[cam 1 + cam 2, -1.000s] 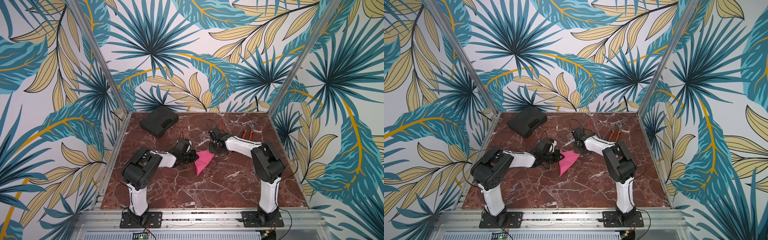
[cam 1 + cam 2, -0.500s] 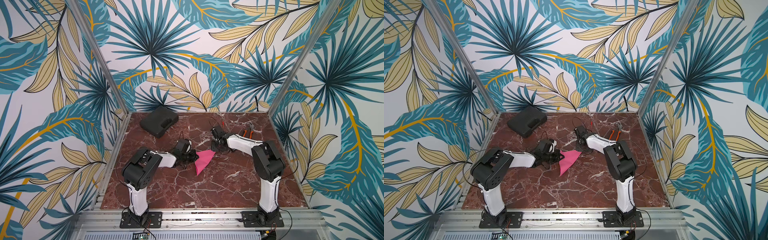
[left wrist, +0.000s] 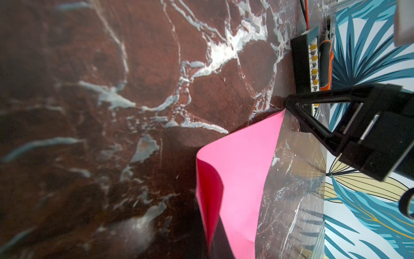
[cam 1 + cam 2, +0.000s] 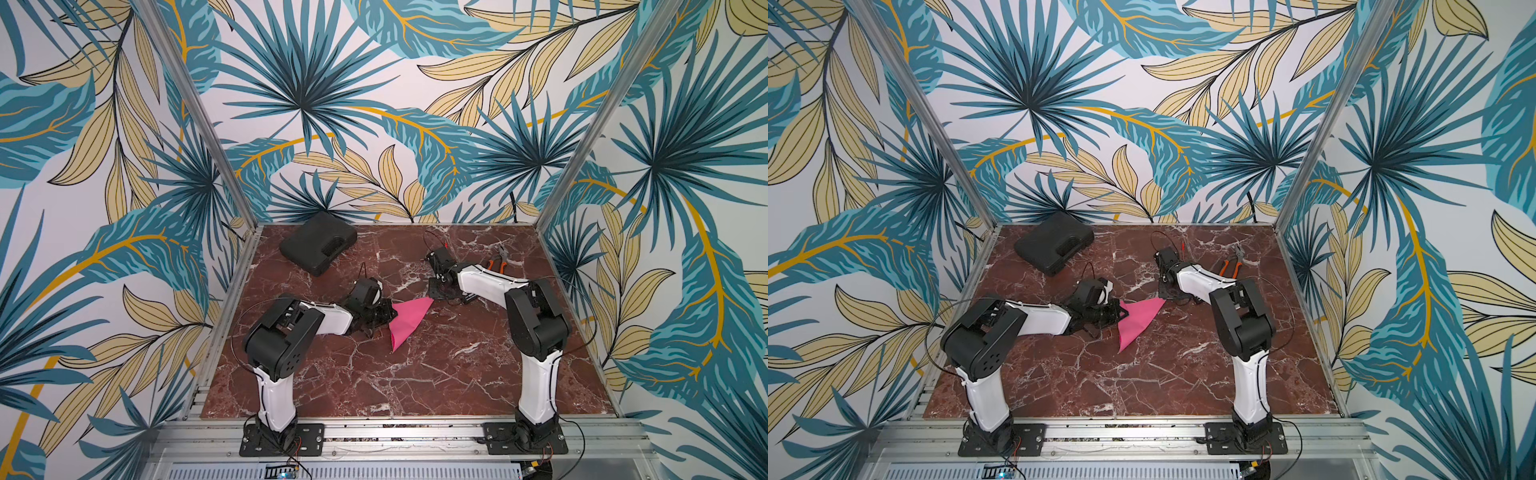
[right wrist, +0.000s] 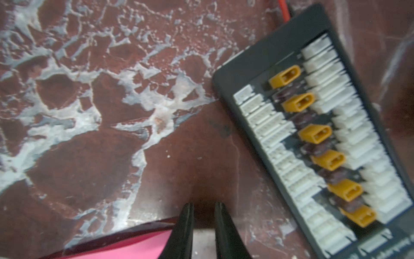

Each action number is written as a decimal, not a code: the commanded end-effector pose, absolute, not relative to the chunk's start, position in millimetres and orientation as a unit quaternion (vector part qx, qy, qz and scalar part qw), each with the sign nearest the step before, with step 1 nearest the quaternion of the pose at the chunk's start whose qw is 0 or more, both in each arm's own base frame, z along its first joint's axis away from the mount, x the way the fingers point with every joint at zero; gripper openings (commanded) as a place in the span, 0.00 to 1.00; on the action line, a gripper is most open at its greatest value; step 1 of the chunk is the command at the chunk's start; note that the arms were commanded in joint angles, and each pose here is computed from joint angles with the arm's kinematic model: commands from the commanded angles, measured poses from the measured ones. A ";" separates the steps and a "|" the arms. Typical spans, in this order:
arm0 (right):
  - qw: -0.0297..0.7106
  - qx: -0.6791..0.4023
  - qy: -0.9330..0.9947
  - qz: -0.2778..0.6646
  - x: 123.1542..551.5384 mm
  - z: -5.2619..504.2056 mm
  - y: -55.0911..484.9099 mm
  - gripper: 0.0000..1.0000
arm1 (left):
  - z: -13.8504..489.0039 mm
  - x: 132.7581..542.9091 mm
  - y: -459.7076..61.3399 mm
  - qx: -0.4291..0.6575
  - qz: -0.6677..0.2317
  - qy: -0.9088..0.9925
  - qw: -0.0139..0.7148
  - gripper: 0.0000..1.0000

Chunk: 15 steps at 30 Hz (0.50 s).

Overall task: Fold the square paper diagonally
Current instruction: Fold the paper at the center of the board.

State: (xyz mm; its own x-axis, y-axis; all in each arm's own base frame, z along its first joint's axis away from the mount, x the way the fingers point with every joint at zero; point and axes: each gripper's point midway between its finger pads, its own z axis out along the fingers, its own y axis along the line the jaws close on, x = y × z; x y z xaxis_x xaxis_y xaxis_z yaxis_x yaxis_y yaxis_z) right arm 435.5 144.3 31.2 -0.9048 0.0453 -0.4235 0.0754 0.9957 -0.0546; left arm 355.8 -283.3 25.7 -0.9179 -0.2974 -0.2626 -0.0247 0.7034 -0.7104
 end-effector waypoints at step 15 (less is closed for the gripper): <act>0.204 -0.023 0.978 0.032 364.0 48.4 233.3 0.30 | 32.0 365.0 -285.8 -0.159 -0.365 0.899 0.184 0.00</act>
State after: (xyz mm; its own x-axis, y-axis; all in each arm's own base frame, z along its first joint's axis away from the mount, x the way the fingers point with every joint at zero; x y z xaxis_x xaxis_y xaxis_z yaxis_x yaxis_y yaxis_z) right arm 372.9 225.7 69.8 -0.8892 -0.0273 -0.4568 -0.0624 0.9961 0.0618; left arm 362.1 -283.1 28.7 -0.8875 -0.4094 -0.2114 -0.1430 0.6808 -0.7184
